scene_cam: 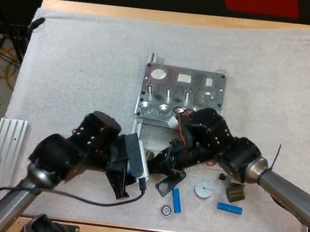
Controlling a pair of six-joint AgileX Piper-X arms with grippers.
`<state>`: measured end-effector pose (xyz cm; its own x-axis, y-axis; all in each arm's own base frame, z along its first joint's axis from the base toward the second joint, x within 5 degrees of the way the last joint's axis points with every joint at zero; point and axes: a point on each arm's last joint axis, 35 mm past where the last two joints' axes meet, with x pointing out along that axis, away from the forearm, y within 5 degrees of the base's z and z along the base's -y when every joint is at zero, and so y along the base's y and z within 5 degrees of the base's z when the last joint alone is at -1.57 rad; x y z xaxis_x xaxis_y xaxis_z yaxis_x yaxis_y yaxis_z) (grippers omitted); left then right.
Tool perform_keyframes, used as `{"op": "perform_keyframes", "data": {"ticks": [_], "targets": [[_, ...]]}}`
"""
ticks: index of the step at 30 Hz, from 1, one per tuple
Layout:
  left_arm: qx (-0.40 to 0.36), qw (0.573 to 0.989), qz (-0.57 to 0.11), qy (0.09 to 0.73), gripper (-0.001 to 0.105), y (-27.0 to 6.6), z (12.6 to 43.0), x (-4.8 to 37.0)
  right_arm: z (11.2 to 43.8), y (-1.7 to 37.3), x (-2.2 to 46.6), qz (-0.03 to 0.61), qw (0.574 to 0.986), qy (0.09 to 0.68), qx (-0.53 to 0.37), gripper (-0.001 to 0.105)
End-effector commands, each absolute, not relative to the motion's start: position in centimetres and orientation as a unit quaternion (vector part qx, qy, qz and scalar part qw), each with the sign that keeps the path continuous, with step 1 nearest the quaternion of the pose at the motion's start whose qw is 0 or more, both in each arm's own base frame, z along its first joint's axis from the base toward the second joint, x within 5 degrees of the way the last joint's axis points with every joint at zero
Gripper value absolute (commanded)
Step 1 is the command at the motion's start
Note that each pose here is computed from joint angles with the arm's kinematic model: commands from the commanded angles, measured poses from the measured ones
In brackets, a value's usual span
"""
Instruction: Load cells from left to right
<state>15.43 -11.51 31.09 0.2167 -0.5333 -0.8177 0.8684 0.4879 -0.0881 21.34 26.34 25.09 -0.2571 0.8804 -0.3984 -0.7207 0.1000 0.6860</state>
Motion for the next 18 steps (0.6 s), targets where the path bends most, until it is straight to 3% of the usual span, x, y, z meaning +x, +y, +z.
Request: {"op": "perform_keyframes", "data": {"ticks": [1,4,12,18], "targets": [[0.198,0.769,-0.452,0.406,0.065,-11.0,32.0,15.0,26.4,26.6,21.7,0.674,0.608,0.411,0.085,0.0],[0.178,0.791,-0.43,0.397,0.065,-9.6,33.1,14.2,27.4,26.4,22.2,0.655,0.637,0.404,0.048,0.0],[0.1,0.867,-0.346,0.343,0.065,-5.4,35.7,12.1,30.7,23.8,24.2,0.513,0.733,0.422,-0.149,0.0],[0.058,0.893,-0.325,0.307,0.065,-4.2,36.9,10.7,32.3,23.2,26.1,0.441,0.756,0.416,-0.247,0.0]]}}
